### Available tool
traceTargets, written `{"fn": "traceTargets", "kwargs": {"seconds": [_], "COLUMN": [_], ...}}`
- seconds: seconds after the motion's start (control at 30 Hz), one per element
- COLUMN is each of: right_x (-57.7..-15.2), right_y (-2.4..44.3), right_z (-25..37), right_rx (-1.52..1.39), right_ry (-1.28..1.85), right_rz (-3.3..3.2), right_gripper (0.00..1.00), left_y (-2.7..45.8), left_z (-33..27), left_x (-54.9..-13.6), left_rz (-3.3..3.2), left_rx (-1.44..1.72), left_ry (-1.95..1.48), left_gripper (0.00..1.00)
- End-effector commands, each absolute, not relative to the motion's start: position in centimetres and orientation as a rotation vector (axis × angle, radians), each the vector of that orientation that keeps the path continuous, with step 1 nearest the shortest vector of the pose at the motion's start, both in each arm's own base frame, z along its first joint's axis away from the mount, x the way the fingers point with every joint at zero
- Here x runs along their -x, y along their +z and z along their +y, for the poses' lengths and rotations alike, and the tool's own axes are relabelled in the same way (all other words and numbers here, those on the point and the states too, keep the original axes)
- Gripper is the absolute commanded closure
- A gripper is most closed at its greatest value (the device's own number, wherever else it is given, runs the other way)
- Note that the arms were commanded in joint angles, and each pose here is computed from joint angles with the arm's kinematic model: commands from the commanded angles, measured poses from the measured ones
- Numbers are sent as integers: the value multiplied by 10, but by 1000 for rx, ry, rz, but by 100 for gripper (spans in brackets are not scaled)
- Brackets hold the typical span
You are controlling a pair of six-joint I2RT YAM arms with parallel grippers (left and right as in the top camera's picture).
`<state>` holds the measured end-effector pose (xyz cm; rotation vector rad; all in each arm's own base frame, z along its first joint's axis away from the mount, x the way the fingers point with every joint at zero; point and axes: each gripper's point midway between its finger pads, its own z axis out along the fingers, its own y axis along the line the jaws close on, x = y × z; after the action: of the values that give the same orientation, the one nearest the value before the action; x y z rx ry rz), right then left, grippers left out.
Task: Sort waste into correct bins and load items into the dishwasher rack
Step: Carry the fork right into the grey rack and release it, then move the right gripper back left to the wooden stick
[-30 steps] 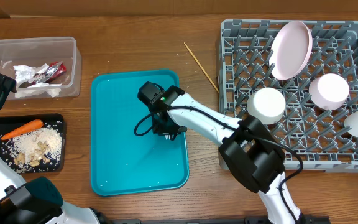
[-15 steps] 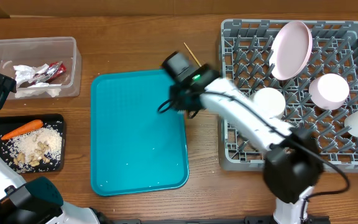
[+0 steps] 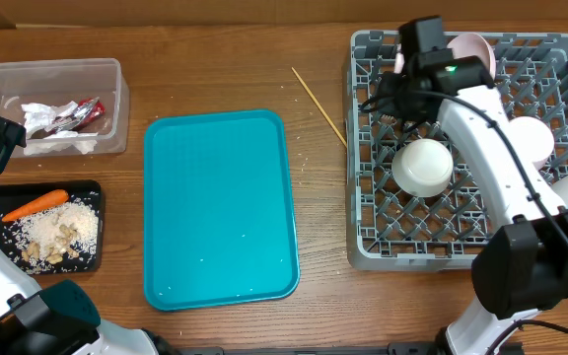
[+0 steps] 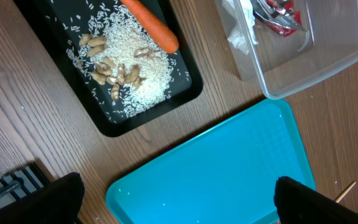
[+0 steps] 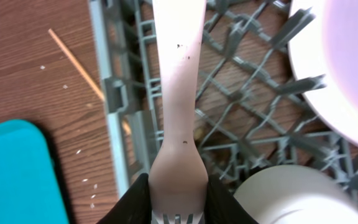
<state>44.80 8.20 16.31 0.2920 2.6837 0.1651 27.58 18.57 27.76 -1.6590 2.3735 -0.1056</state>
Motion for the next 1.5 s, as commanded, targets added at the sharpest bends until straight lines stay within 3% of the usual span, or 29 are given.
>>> {"fn": "traceTargets", "kwargs": {"seconds": [0.0, 0.1, 0.17, 0.2, 0.33, 0.63, 0.93, 1.1, 1.23, 1.47], "right_x": [-450, -453, -453, -453, -453, -442, -431, -445, -461, -484], "right_y": [173, 169, 166, 164, 161, 157, 170, 184, 177, 114], "right_z": [87, 87, 88, 88, 88, 100, 198, 227, 238, 245], "right_rx": [-188, -183, -183, -184, -185, -158, 120, 174, 187, 367], "right_ry": [188, 189, 189, 188, 186, 234, 405, 237, 203, 106], "right_rz": [2658, 2651, 2652, 2656, 2665, 2711, 2641, 2485, 2425, 2451], "right_gripper": [87, 80, 62, 59, 50, 48, 46, 25, 23, 19], "left_y": [275, 275, 275, 275, 275, 275, 275, 275, 275, 275], "left_z": [187, 187, 187, 187, 187, 187, 187, 187, 187, 187], "left_x": [-275, -275, -275, -275, -275, -275, -275, -275, -275, -275], "left_rz": [2370, 2370, 2370, 2370, 2370, 2370, 2370, 2370, 2370, 2370], "left_rx": [1679, 1679, 1679, 1679, 1678, 1678, 1678, 1679, 1679, 1679], "left_ry": [-97, -97, -97, -97, -97, -97, -97, -97, -97, -97], "left_gripper": [0, 0, 0, 0, 0, 0, 0, 0, 0, 0]}}
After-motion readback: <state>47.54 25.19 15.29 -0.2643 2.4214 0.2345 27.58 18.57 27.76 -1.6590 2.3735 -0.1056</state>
